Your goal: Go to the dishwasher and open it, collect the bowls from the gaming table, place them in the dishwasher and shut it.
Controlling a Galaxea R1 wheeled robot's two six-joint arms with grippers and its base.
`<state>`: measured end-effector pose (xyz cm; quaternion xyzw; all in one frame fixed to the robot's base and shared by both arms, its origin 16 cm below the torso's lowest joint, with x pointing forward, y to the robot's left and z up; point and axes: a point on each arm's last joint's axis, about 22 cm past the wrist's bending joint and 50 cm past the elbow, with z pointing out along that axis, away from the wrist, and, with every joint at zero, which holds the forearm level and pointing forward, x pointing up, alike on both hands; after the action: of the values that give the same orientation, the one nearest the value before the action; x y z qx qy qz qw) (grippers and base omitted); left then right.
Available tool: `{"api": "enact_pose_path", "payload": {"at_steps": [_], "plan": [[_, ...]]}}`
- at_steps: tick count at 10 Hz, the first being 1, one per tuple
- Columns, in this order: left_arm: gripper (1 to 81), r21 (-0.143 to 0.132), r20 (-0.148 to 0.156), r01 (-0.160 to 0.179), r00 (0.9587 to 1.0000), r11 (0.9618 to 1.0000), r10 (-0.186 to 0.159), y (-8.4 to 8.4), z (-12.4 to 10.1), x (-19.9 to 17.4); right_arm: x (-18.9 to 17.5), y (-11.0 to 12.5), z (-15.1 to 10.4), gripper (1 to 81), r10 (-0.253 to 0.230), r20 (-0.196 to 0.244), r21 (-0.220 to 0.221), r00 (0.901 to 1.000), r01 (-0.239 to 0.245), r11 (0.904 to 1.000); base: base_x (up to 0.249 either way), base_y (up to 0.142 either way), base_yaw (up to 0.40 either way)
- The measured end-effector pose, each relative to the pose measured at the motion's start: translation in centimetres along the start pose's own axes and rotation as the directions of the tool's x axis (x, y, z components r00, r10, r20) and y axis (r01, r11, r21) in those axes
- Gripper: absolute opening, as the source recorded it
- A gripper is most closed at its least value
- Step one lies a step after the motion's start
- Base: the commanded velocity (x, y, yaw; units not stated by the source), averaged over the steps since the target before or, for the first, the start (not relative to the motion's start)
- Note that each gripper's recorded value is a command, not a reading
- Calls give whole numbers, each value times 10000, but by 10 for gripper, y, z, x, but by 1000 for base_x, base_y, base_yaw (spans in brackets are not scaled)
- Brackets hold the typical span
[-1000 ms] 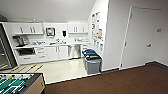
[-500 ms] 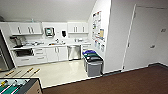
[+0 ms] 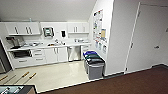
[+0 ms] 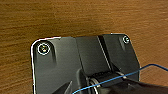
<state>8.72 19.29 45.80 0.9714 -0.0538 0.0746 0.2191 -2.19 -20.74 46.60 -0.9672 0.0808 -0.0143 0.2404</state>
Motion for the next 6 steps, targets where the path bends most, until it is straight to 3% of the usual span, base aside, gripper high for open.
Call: {"api": "enact_pose_path", "payload": {"at_steps": [2, 6], "plan": [[811, -17, 5, -2, 10000, 10000, 2, 1, 0, 0, 0, 4, -1, 811, 16, -9, -68, 10000, -16, 10000, 254, 0, 0], [811, 15, -30, -1, 10000, 10000, 1, 0, 0, 1, 14, 2, 0, 811, 83, -881, -6, 9961, -84, 10000, 252, 0, 0]]}}
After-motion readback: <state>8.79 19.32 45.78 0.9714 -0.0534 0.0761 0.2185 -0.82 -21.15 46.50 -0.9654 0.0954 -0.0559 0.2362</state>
